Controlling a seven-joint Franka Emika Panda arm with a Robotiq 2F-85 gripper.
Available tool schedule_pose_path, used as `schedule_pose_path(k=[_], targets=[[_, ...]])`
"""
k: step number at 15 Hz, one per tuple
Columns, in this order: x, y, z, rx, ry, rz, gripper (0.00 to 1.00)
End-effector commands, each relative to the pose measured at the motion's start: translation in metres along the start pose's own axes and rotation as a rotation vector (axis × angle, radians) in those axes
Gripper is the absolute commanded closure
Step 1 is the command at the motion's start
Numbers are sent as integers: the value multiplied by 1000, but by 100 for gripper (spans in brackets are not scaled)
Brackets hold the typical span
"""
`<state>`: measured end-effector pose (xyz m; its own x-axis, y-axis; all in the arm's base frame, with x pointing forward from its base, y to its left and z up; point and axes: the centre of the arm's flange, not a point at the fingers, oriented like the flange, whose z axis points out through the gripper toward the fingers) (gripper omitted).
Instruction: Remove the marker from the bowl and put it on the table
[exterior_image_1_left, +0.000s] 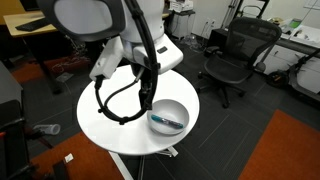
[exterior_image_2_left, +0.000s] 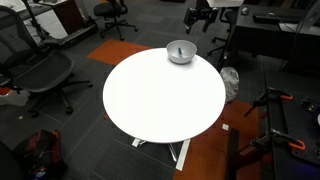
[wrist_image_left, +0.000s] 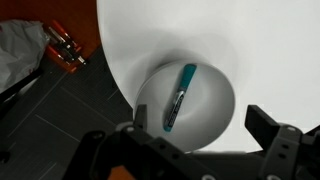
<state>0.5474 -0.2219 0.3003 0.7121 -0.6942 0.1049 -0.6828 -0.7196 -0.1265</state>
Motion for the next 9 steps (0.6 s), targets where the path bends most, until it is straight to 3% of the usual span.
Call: schedule_pose_path(k=[1,9], targets=[[40,-10,27,5,0,85,0],[73,-14,82,-25,-18,121,0]])
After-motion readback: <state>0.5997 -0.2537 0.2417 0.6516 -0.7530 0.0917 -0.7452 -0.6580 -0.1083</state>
